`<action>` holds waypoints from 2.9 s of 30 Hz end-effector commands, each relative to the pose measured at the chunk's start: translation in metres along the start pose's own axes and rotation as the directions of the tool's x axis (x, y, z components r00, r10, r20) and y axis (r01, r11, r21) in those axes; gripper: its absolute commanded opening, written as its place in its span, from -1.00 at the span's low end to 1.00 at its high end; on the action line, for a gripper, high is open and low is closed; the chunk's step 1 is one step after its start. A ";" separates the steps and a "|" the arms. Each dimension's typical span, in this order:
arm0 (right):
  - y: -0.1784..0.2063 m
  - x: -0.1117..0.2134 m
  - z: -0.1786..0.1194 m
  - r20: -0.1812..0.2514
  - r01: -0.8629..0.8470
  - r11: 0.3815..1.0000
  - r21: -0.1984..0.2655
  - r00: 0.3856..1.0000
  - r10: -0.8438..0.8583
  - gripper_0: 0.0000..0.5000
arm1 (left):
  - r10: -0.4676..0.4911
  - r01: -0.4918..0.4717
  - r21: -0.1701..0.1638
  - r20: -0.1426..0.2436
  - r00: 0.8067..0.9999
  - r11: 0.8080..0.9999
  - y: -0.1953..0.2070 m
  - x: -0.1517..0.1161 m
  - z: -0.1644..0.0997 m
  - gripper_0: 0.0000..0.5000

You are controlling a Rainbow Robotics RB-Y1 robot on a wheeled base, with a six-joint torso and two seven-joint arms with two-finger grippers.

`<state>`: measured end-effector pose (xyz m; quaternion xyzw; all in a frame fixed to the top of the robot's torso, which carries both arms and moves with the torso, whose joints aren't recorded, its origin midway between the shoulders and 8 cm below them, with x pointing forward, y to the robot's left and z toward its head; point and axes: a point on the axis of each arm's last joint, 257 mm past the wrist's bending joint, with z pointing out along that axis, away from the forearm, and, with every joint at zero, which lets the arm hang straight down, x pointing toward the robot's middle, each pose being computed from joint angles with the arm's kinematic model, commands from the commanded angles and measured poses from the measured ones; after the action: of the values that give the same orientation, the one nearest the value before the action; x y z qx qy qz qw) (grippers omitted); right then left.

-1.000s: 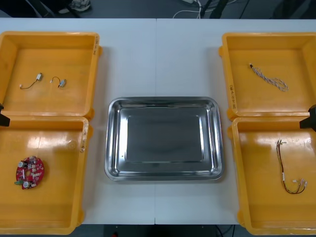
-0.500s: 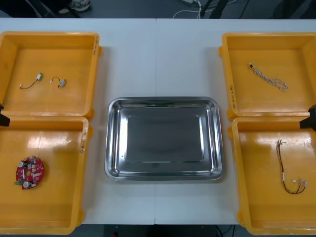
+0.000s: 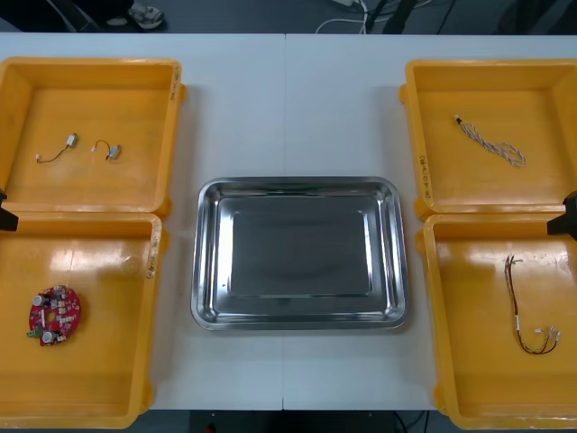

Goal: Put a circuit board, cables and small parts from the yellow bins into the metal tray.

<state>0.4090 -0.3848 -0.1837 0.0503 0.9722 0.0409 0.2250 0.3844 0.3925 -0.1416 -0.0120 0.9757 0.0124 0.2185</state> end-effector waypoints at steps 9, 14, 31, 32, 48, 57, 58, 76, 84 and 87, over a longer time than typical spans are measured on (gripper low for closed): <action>-0.012 -0.012 -0.018 0.040 0.030 0.999 0.034 0.999 -0.031 1.00 | 0.125 -0.124 -0.038 0.019 0.992 0.992 0.013 -0.003 -0.015 1.00; -0.012 -0.012 -0.018 0.040 0.030 0.999 0.034 0.999 -0.031 1.00 | 0.125 -0.124 -0.038 0.019 0.992 0.992 0.013 -0.003 -0.015 1.00; -0.012 -0.012 -0.018 0.040 0.030 0.999 0.034 0.999 -0.031 1.00 | 0.125 -0.124 -0.038 0.019 0.992 0.992 0.013 -0.003 -0.015 1.00; -0.012 -0.012 -0.018 0.040 0.030 0.999 0.034 0.999 -0.031 1.00 | 0.125 -0.124 -0.038 0.019 0.992 0.992 0.013 -0.003 -0.015 1.00; -0.012 -0.012 -0.018 0.040 0.030 0.999 0.034 0.999 -0.031 1.00 | 0.125 -0.124 -0.038 0.019 0.992 0.992 0.013 -0.003 -0.015 1.00; -0.012 -0.012 -0.018 0.040 0.030 0.999 0.034 0.999 -0.031 1.00 | 0.125 -0.124 -0.038 0.019 0.992 0.992 0.013 -0.003 -0.015 1.00; -0.012 -0.012 -0.018 0.040 0.030 0.999 0.034 0.999 -0.031 1.00 | 0.125 -0.124 -0.038 0.019 0.992 0.992 0.013 -0.003 -0.015 1.00; -0.012 -0.012 -0.018 0.040 0.030 0.999 0.034 0.999 -0.031 1.00 | 0.125 -0.124 -0.038 0.019 0.992 0.992 0.013 -0.003 -0.015 1.00; -0.012 -0.012 -0.018 0.040 0.030 0.999 0.034 0.999 -0.031 1.00 | 0.125 -0.124 -0.038 0.019 0.992 0.992 0.013 -0.003 -0.015 1.00; -0.012 -0.012 -0.018 0.040 0.030 0.999 0.034 0.999 -0.031 1.00 | 0.125 -0.124 -0.038 0.019 0.992 0.992 0.013 -0.003 -0.015 1.00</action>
<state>0.4090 -0.3848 -0.1837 0.0503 0.9722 0.0409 0.2250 0.3844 0.3925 -0.1415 -0.0118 0.9757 0.0125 0.2185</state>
